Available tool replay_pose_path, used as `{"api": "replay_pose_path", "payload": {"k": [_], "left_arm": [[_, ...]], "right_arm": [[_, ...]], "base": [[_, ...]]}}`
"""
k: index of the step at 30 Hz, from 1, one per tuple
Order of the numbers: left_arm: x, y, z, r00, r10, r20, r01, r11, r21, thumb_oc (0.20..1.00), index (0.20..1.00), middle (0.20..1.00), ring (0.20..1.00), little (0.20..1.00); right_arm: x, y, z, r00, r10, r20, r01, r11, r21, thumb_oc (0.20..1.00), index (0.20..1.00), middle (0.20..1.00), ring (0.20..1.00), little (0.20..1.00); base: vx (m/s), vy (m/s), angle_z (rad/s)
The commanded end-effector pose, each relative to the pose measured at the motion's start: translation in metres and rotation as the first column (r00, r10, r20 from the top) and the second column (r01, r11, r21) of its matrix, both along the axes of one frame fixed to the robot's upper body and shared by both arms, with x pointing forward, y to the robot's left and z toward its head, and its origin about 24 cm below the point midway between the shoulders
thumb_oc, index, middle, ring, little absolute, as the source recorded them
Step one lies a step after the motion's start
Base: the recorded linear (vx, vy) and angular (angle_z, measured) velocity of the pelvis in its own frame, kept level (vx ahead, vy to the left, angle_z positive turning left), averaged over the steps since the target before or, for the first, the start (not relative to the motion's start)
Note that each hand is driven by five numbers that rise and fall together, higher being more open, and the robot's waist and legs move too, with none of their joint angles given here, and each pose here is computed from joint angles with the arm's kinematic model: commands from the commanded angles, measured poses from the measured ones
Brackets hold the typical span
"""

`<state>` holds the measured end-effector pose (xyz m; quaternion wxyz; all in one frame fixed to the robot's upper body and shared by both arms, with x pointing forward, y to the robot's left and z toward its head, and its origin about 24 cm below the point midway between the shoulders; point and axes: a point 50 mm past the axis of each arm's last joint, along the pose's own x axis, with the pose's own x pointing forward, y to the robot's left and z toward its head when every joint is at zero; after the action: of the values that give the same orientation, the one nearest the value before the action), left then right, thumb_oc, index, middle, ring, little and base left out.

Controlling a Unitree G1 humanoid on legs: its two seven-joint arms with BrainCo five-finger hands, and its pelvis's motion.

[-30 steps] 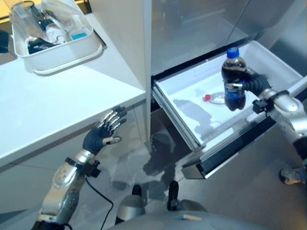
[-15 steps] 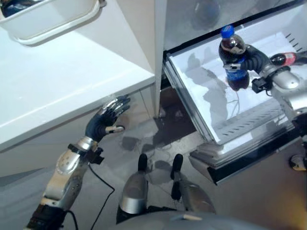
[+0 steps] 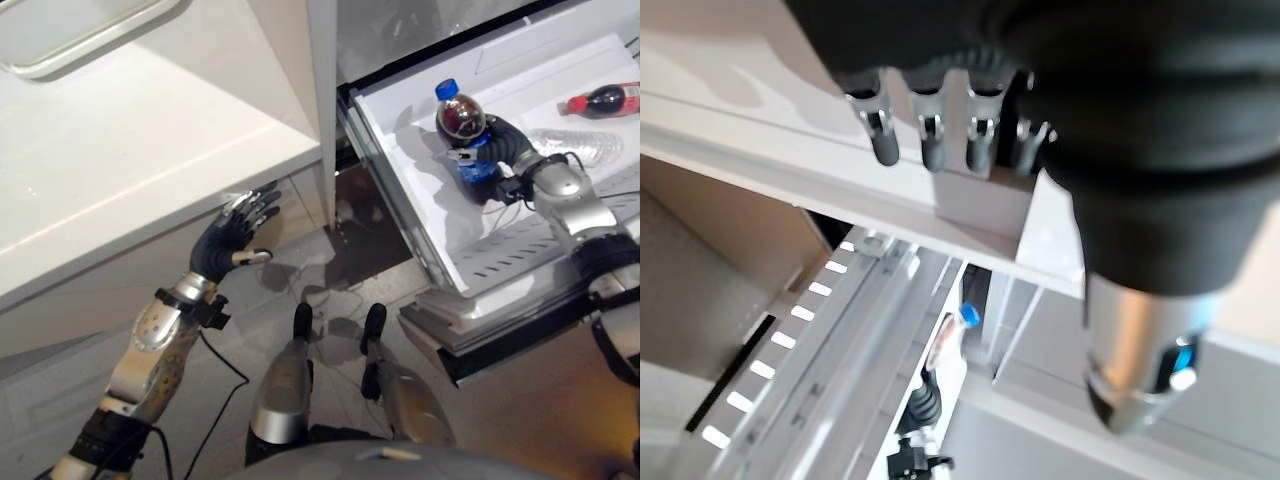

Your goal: Take the drinks into the refrigerator

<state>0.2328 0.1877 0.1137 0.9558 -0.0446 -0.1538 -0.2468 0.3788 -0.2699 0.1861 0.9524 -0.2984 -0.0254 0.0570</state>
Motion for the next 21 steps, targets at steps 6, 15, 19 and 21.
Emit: {"api": "replay_pose_path", "payload": {"k": [6,15,19,21], "left_arm": [[-0.010,-0.010,0.019,0.990,-0.011,0.139,0.012,1.000,-0.002,1.000,1.000,1.000,1.000,1.000],[-0.009,-0.009,0.022,0.988,0.025,0.150,-0.023,1.000,-0.018,1.000,1.000,1.000,1.000,1.000],[-0.009,-0.008,0.024,0.987,0.033,0.155,-0.030,0.999,-0.023,1.000,1.000,1.000,1.000,1.000],[-0.008,-0.009,0.024,0.987,0.037,0.157,-0.032,0.999,-0.029,1.000,1.000,1.000,1.000,1.000]], "right_arm": [[0.005,-0.012,-0.008,0.994,-0.108,-0.025,0.099,0.966,-0.240,0.200,0.200,0.200,0.200,0.200],[0.012,-0.002,-0.024,0.987,-0.123,-0.107,0.086,0.949,-0.303,0.351,0.351,0.351,0.351,0.351],[0.013,-0.001,-0.023,0.987,-0.119,-0.111,0.080,0.949,-0.305,1.000,1.000,1.000,1.000,1.000],[0.014,0.000,-0.022,0.987,-0.119,-0.106,0.083,0.951,-0.299,1.000,1.000,1.000,1.000,1.000]], "base": [[-0.01,-0.015,0.12],[0.00,0.000,0.05],[0.00,0.000,0.00],[0.00,0.000,0.00]]}}
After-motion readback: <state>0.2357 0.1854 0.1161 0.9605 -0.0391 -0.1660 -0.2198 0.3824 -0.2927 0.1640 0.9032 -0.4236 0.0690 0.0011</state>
